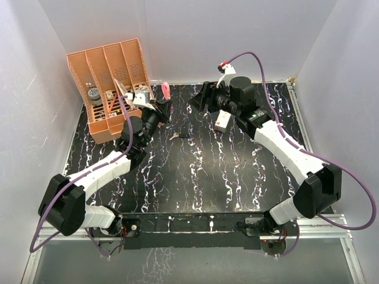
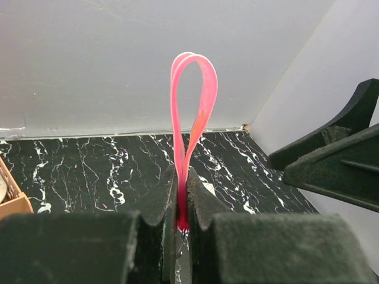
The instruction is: Put the keys on the keyring
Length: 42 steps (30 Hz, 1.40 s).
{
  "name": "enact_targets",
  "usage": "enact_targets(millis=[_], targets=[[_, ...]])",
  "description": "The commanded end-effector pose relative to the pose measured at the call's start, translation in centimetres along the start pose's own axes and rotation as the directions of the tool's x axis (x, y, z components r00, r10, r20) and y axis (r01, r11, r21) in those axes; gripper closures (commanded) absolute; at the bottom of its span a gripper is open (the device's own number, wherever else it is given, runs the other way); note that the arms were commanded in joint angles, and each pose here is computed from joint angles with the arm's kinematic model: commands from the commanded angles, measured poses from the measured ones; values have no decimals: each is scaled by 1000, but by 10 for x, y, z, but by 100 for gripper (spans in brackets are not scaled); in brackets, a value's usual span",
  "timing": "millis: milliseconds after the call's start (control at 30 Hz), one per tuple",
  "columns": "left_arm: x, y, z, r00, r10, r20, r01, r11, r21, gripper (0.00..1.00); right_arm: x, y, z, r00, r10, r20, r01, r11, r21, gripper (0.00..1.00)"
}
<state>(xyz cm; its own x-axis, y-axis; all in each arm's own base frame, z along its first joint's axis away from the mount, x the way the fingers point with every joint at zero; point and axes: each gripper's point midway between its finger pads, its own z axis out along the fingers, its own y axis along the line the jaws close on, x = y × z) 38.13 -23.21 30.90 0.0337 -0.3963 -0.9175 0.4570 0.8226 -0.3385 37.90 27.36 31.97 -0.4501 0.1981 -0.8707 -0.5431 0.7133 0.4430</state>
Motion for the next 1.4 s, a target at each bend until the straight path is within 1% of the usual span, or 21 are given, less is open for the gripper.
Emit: enact_targets(millis=[0,133,467,700,900,1067,1167,1233,1367], targets=[[-27,-17,3,999,-41,25,40,998,38,100,-44,29,-2,993,-18,116,30,995,-98,38],[-15,-20,5,999,-40,-36,42,998,53,100,-39,34,0,994,-23,106,35,994,-107,38],[0,-22,12,994,-46,-101,52,997,56,100,-39,36,-4,992,-36,119,48,994,-98,37],[2,-16,14,994,-41,-104,44,999,20,100,-34,29,-4,993,-47,112,55,996,-66,37],[-2,-6,12,996,-40,-86,37,999,-31,100,-30,26,-4,993,-52,105,58,996,-60,36],[-2,-5,11,995,-27,-91,24,999,-33,100,-28,24,-2,994,-50,95,56,997,-58,36],[-3,0,10,996,-20,-87,14,998,-62,100,-26,22,-1,995,-49,91,54,997,-46,36],[-5,9,8,997,-14,-80,5,994,-109,100,-16,10,2,997,-49,57,49,999,-1,33],[-16,26,4,998,9,-63,-22,977,-213,100,33,-27,21,992,-37,-124,51,992,117,32]])
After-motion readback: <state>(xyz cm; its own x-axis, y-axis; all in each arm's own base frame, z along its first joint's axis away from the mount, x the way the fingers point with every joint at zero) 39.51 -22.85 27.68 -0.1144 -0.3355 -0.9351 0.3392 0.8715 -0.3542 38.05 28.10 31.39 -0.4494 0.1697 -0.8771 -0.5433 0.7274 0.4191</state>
